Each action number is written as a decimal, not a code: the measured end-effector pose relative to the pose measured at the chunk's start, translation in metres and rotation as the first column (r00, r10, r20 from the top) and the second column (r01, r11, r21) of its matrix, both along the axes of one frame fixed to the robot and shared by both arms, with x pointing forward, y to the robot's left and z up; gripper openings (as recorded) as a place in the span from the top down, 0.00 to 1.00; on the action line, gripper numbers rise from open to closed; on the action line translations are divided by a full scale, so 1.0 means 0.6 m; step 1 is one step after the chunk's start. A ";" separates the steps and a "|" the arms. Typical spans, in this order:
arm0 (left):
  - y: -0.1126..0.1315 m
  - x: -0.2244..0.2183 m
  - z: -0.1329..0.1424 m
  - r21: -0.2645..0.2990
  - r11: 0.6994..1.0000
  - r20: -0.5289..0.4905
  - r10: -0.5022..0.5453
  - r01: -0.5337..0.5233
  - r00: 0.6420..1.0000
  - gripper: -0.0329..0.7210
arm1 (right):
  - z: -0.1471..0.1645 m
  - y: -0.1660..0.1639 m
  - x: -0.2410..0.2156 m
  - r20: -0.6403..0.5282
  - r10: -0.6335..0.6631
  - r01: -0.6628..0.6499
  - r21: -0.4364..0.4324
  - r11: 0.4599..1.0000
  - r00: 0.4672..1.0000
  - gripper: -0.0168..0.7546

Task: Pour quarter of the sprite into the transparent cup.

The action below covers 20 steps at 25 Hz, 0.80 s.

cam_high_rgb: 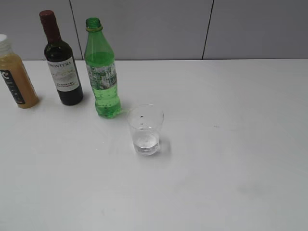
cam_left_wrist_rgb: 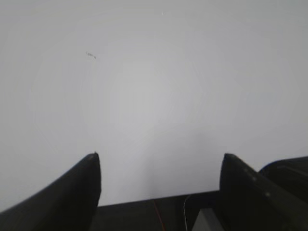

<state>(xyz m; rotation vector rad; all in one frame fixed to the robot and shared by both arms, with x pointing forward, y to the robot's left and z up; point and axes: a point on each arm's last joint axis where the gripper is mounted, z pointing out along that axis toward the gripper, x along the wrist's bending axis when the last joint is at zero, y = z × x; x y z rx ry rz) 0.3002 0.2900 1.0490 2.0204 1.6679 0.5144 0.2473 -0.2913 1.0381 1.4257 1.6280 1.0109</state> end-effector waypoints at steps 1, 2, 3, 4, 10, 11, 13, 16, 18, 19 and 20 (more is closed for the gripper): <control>0.001 -0.008 0.003 -0.003 1.000 0.037 0.000 0.000 0.999 0.18 | 0.000 0.000 0.000 0.000 0.000 0.000 0.000 1.000 1.000 0.21; 0.001 -0.015 0.005 -0.007 1.000 0.071 0.003 -0.002 0.997 0.18 | 0.000 0.000 0.000 0.000 0.000 0.000 0.000 1.000 1.000 0.21; 0.002 -0.021 0.006 -0.010 1.000 0.100 0.004 -0.003 0.995 0.18 | 0.000 0.000 0.000 0.000 0.000 0.000 0.000 1.000 1.000 0.21; 0.002 -0.028 0.008 -0.014 1.000 0.136 0.007 -0.005 0.991 0.18 | 0.000 0.000 0.000 0.000 0.000 0.000 0.000 1.000 1.000 0.21; 0.005 -0.060 0.005 -0.049 0.999 0.305 0.033 -0.019 0.952 0.18 | 0.000 0.000 0.000 0.000 0.000 0.000 0.000 1.000 1.000 0.21; 0.005 -0.065 0.006 -0.052 0.998 0.322 0.035 -0.019 0.946 0.18 | 0.000 0.000 0.000 0.000 0.000 0.000 0.000 1.000 1.000 0.21; 0.006 -0.074 0.008 -0.056 0.998 0.362 0.037 -0.018 0.932 0.18 | 0.000 0.000 0.000 0.000 0.000 0.000 0.000 1.000 1.000 0.21; 0.007 -0.087 0.009 -0.064 0.998 0.410 0.041 -0.016 0.911 0.18 | 0.000 0.000 0.000 0.000 0.000 0.000 0.000 1.000 1.000 0.21; 0.008 -0.095 0.010 -0.068 0.998 0.437 0.043 -0.015 0.898 0.18 | 0.000 0.000 0.000 0.000 0.000 0.000 0.001 1.000 1.000 0.21; 0.008 -0.100 0.010 -0.069 0.997 0.454 0.044 -0.014 0.890 0.18 | 0.000 0.000 0.000 0.000 0.000 0.000 0.001 1.000 1.000 0.21; 0.008 -0.105 0.010 -0.071 0.997 0.470 0.044 -0.012 0.882 0.18 | 0.000 0.000 0.000 0.000 0.000 0.000 0.001 1.000 1.000 0.21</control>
